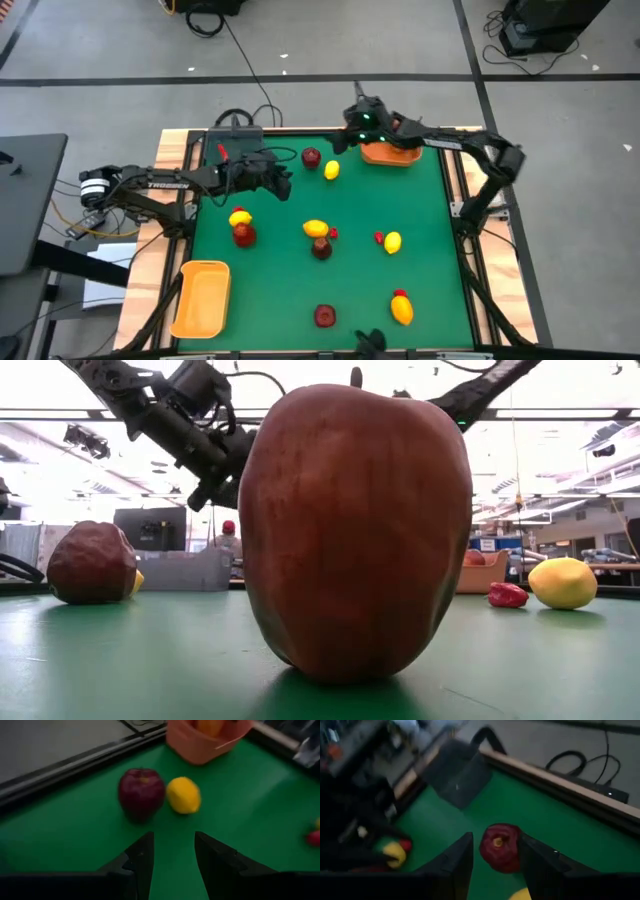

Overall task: Sort produce into baskets
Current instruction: Put the apple into the orange bin

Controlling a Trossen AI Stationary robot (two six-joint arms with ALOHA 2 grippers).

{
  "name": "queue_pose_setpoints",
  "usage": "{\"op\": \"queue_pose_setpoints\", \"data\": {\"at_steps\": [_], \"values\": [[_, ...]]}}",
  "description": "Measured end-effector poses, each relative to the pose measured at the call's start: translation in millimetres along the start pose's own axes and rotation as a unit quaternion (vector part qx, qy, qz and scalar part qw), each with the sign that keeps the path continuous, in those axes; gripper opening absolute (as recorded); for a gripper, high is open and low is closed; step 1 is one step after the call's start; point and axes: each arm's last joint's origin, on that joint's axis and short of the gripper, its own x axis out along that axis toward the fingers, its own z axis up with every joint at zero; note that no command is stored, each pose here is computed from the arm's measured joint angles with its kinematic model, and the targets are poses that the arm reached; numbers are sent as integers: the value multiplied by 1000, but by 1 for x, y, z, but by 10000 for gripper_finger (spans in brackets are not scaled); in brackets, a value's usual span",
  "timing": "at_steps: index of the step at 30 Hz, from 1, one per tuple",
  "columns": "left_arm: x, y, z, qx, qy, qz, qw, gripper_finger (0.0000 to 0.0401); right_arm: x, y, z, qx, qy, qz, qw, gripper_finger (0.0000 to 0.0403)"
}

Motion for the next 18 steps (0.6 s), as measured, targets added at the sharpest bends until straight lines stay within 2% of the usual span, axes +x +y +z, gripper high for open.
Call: {"op": "queue_pose_setpoints", "data": {"at_steps": [7, 12, 18], "values": [[2, 4, 0, -10, 14, -10, 1000, 148, 25, 15, 22, -146, 104, -34, 983, 214], [2, 4, -2, -4, 21, -7, 1000, 148, 44, 25, 29, -207, 155, -30, 966, 283], [2, 4, -2, 5, 23, -6, 1000, 160, 68, 34, 29, -289, 213, -51, 932, 358]]}}
